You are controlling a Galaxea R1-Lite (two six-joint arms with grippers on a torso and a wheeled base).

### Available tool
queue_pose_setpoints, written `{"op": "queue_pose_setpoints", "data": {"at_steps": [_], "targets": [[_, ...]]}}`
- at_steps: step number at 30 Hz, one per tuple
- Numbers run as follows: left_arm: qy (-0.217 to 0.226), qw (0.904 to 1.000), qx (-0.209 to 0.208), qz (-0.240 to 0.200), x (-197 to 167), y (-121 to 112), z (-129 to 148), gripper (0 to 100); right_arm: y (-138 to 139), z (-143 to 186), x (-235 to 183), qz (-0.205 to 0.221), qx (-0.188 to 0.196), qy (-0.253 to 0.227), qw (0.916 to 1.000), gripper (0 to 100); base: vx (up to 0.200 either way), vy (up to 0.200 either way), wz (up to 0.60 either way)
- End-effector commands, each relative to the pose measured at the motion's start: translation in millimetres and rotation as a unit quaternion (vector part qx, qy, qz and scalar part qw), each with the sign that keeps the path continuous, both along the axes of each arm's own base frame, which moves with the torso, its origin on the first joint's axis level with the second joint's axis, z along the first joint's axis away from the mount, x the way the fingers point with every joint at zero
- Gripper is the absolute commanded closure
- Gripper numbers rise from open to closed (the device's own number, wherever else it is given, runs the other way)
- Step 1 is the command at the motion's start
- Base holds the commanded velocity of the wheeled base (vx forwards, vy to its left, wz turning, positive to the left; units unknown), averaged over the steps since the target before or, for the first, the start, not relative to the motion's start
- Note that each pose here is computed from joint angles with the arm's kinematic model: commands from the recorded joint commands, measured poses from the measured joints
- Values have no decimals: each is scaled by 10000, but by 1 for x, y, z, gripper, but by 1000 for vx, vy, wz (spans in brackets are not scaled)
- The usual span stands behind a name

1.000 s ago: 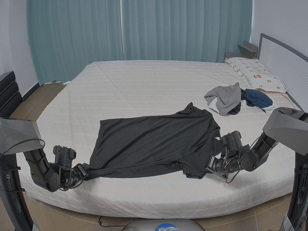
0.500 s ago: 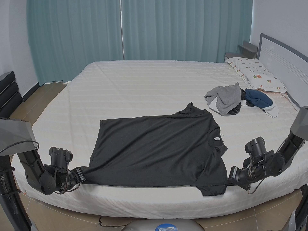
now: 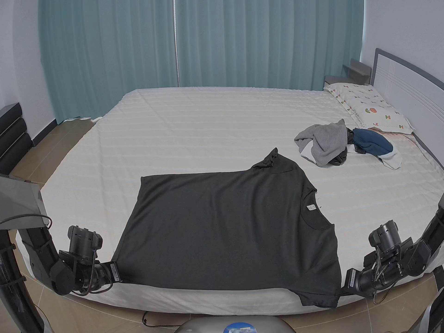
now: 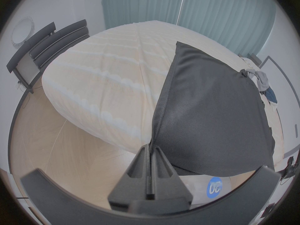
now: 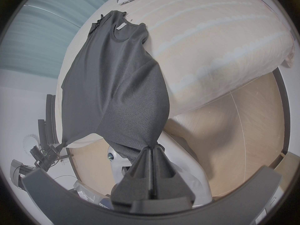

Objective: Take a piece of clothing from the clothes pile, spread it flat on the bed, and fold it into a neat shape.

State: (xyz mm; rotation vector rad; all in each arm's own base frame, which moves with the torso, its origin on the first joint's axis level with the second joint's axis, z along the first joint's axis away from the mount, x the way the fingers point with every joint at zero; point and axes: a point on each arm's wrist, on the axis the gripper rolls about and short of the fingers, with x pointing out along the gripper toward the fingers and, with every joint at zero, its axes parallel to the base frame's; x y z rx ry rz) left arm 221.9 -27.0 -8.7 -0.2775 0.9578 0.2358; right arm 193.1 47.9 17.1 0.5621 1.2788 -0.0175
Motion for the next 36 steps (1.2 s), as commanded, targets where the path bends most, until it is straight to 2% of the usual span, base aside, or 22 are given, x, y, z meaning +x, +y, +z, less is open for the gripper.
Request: {"op": "queue_pose_setpoints", "data": {"at_steps": [1, 4, 5, 6, 7, 13, 17, 18, 25, 26, 29, 36], "targets": [[144, 9999, 28, -80, -3, -3, -5, 100, 1, -1, -3, 35, -4, 26, 10000, 100, 0, 0, 0], [181, 9998, 40, -84, -4, -4, -7, 100, 2, -4, 0, 28, -7, 51, 10000, 100, 0, 0, 0], [181, 9998, 40, -84, -4, -4, -7, 100, 2, -4, 1, 28, -7, 51, 10000, 0, 0, 0, 0], [196, 9997, 42, -114, -6, -5, -6, 100, 2, -5, 3, 28, -8, 58, 10000, 0, 0, 0, 0], [188, 9997, 42, -145, -7, -6, -6, 0, 2, -5, 6, -15, 12, 32, 10000, 0, 0, 0, 0], [-70, 9999, -13, -152, -4, -7, 3, 0, -8, 21, 33, -358, 294, -746, 9961, 0, 0, 0, 0], [-276, 9996, -61, -88, 2, -6, 9, 0, -8, 30, 43, -421, 449, -988, 9932, 0, 0, 0, 0], [-465, 9988, -107, -68, 5, -6, 14, 0, -8, 33, 48, -484, 499, -1061, 9919, 0, 0, 0, 0], [-733, 9971, -207, -55, 8, -5, 25, 0, -5, 36, 57, -548, 624, -1127, 9902, 0, 0, 0, 0], [-815, 9962, -298, 62, 13, -5, 27, 0, -5, 37, 59, -535, 732, -1114, 9896, 0, 0, 0, 0], [-898, 9944, -444, 341, 19, 0, 28, 0, -4, 39, 58, -528, 888, -1097, 9886, 0, 0, 200, 0], [-905, 9941, -457, 395, 21, 3, 28, 0, -5, 38, 56, -583, 943, -1025, 9885, 0, 0, 200, 0]]}}
